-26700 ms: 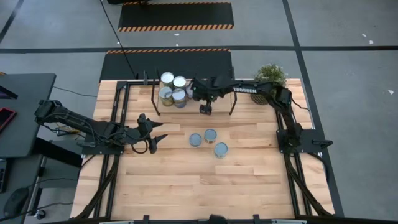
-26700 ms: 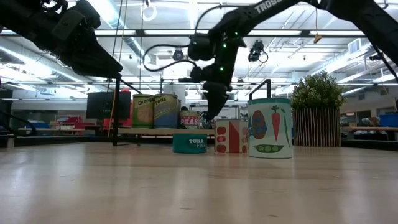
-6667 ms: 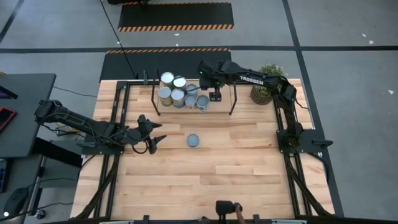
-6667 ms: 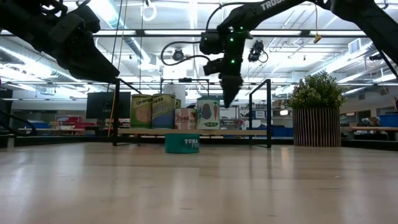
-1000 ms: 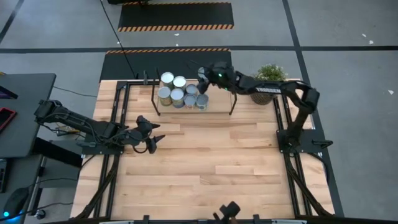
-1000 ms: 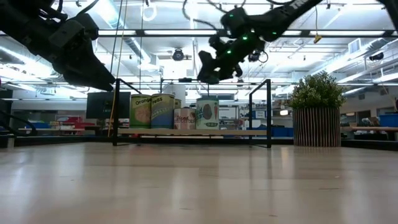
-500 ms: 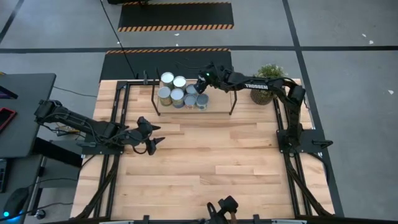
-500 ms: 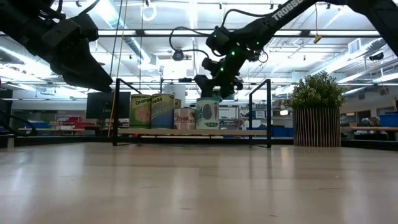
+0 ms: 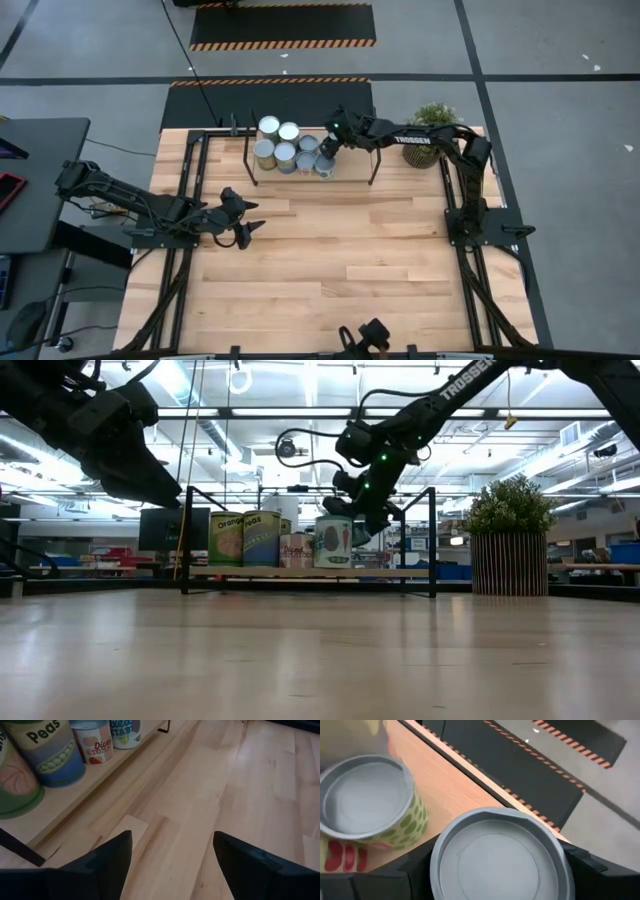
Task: Pick and place cans onto a shelf
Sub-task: Put the canned tuna on the shelf
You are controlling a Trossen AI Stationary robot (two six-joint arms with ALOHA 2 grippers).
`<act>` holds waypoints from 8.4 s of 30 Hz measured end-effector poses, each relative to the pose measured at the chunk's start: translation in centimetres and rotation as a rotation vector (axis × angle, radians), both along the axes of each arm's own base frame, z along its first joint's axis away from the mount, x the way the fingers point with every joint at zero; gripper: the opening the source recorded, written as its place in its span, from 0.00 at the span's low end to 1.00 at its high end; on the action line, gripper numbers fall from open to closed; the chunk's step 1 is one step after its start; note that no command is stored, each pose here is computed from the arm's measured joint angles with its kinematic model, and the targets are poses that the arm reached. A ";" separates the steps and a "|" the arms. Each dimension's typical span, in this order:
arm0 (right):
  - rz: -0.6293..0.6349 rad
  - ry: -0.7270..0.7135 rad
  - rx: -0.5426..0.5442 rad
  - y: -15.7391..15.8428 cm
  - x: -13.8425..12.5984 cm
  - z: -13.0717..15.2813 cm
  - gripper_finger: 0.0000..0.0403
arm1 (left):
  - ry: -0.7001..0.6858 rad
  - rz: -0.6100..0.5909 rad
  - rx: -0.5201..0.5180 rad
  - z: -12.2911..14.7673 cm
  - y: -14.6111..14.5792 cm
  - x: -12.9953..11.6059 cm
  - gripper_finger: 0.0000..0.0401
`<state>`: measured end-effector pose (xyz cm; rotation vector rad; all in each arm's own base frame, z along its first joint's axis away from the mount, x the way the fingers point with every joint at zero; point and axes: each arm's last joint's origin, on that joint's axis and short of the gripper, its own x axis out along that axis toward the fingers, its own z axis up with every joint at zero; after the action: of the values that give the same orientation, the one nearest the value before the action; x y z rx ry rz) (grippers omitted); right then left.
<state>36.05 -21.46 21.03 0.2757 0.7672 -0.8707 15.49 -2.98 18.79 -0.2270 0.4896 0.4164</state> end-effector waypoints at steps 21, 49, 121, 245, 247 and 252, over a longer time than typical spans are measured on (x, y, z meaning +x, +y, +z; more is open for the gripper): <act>0.033 -0.007 -0.034 0.2 0.7 1.2 0.76 | -0.004 0.002 0.003 0.0 0.0 0.0 0.71; 0.066 -0.091 0.057 -2.5 -0.3 3.0 0.76 | -0.007 0.027 0.060 0.2 0.2 0.0 0.71; 0.791 0.321 0.050 -2.5 -1.8 -0.2 0.76 | -0.003 0.015 0.059 0.1 0.1 0.0 0.71; 0.201 0.465 0.269 4.4 -0.9 0.3 0.93 | -0.005 0.016 0.058 0.1 0.1 0.0 0.71; 0.155 0.452 0.292 4.6 -0.9 0.2 0.93 | -0.005 0.016 0.058 0.1 0.1 0.0 0.71; 0.129 0.450 0.286 5.0 -0.8 0.2 0.93 | -0.005 0.016 0.058 0.1 0.1 0.0 0.71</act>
<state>35.27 -16.45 21.25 0.2823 1.3192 -0.7056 15.54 -2.86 18.93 -0.1759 0.4706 0.4448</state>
